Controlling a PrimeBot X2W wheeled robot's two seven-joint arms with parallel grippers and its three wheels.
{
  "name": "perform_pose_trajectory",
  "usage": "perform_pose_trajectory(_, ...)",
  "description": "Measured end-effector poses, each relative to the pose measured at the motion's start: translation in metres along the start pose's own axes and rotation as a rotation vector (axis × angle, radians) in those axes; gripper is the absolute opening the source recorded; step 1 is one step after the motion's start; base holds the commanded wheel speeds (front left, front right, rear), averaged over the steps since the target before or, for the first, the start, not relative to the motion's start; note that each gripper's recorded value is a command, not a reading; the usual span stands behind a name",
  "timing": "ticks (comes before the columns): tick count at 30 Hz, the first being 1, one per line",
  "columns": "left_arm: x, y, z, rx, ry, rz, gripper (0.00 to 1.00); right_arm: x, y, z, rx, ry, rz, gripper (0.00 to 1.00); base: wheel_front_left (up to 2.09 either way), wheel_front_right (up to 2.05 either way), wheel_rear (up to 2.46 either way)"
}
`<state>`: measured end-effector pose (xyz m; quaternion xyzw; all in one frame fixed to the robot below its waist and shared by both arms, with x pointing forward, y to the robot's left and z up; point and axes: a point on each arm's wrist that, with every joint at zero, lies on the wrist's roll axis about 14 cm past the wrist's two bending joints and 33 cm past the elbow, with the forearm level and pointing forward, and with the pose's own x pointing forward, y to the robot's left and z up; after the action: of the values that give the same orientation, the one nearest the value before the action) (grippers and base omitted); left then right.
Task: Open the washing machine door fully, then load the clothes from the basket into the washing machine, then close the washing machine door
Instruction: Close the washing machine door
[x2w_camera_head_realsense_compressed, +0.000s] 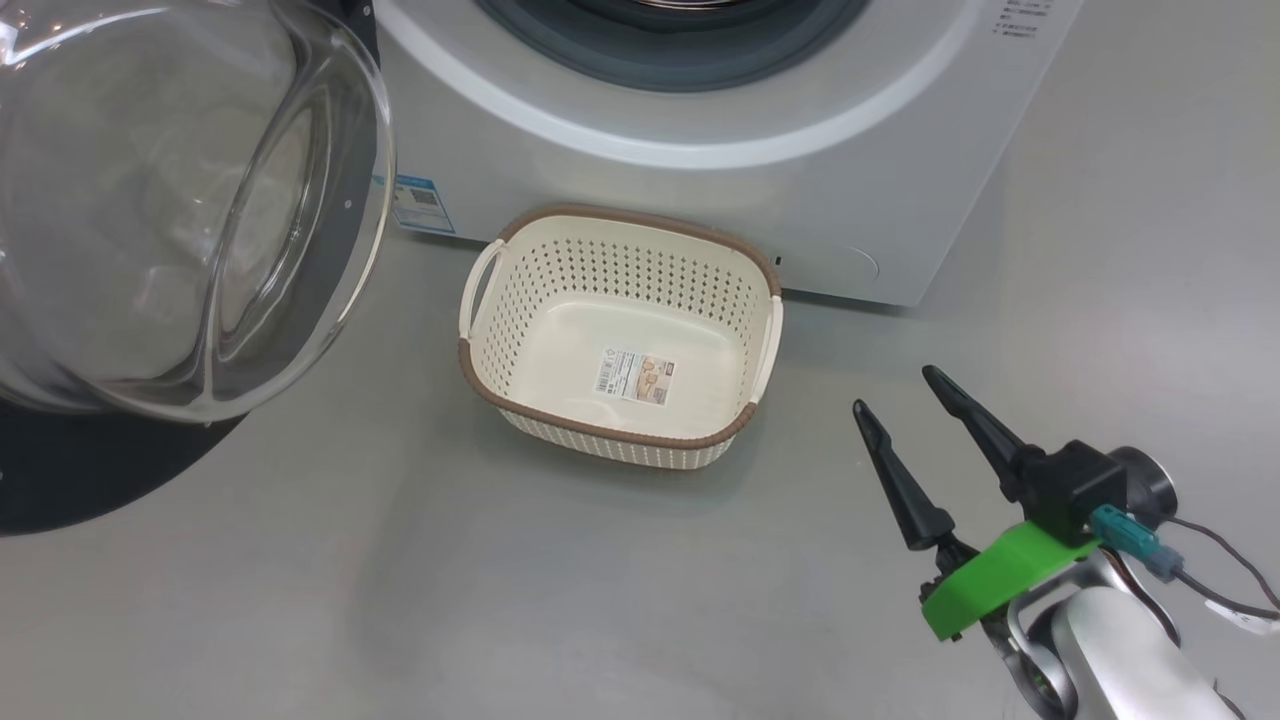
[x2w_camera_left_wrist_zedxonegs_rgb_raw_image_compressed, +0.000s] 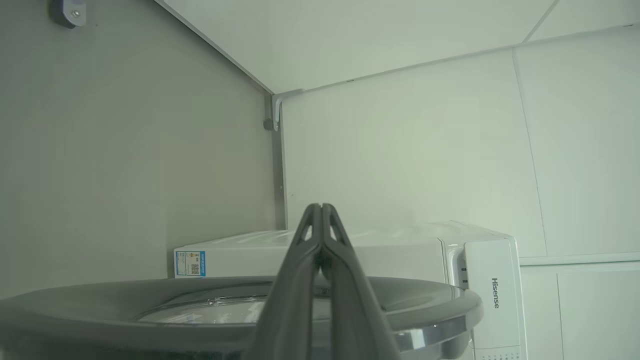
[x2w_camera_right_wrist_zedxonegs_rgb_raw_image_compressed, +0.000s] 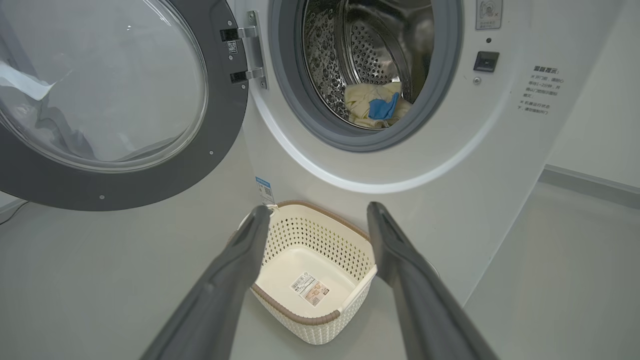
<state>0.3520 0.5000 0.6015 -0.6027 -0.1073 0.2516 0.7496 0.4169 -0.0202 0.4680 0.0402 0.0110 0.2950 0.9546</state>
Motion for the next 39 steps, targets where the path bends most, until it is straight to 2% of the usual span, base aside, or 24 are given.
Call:
perform_pose_trajectory(19,0.007,0.033,-0.038,-0.017,0.172,0.11,0.0,-0.006,-0.003,0.004,-0.025,-0.002,-0.004,1.0,0.0,0.0,0.0)
perform_pose_trajectory(27,0.005,0.02,-0.05,-0.059,0.288,0.06,0.0,-0.005,-0.001,0.007,-0.029,-0.01,0.002,1.0,0.0,0.0,0.0)
perform_pose_trajectory(33,0.001,0.015,-0.057,-0.036,0.329,0.041,0.0,-0.003,0.003,0.009,-0.027,-0.016,0.012,1.0,0.0,0.0,0.0)
perform_pose_trajectory(39,-0.001,-0.001,-0.086,0.001,0.415,-0.008,0.0,-0.001,0.008,0.013,-0.017,-0.028,0.017,1.0,0.0,0.0,0.0)
